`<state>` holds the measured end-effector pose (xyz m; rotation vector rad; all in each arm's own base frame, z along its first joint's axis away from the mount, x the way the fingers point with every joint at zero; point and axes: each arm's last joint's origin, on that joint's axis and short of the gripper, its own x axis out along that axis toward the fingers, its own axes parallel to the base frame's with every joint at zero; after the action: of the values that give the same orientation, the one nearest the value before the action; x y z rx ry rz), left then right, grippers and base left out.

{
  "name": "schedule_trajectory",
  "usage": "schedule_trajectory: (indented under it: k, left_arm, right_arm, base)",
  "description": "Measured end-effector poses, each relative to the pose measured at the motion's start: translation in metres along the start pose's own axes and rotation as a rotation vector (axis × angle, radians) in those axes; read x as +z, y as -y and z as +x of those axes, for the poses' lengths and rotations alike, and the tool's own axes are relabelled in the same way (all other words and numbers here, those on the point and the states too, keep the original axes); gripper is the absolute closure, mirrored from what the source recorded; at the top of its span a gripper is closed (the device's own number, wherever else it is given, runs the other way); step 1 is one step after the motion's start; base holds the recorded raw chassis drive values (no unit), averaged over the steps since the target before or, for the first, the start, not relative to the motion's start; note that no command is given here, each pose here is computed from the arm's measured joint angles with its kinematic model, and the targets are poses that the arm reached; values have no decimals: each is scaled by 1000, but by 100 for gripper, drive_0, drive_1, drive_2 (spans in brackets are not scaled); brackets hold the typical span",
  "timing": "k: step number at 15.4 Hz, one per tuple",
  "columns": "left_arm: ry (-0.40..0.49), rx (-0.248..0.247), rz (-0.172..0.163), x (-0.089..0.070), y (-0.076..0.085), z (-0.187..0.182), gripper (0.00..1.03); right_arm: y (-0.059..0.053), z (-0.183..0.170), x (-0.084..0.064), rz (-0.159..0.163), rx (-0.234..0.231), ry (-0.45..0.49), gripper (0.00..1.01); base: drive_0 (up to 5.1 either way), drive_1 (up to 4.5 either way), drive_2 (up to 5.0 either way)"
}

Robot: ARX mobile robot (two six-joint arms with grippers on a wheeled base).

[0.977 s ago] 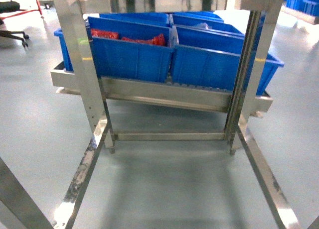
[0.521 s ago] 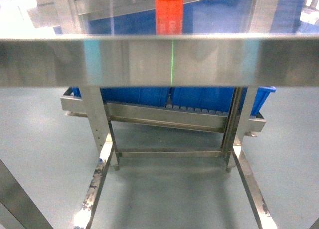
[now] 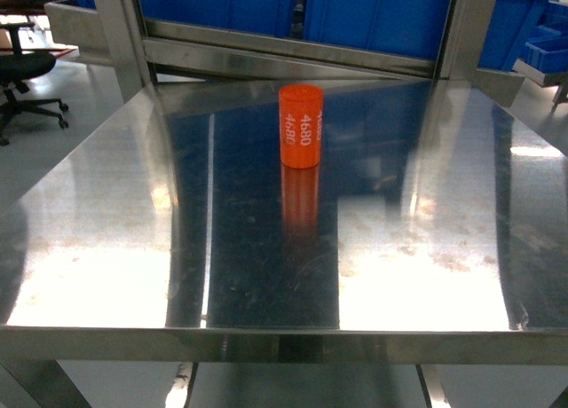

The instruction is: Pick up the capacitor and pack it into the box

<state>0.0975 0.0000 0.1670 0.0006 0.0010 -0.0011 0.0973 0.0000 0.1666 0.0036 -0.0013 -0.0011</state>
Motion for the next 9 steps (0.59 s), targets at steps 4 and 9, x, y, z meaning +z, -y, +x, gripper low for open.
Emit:
schedule_trajectory:
  k: [4, 9]
  left_arm:
    - [3, 1, 0, 0, 0, 0, 5]
    - [2, 1, 0, 0, 0, 0, 5]
  right_arm:
    - [0, 0, 1, -2, 1, 5, 3]
    - [0, 0, 0, -1, 1, 0, 3]
  base:
    - [0, 0, 0]
    - [0, 0, 0]
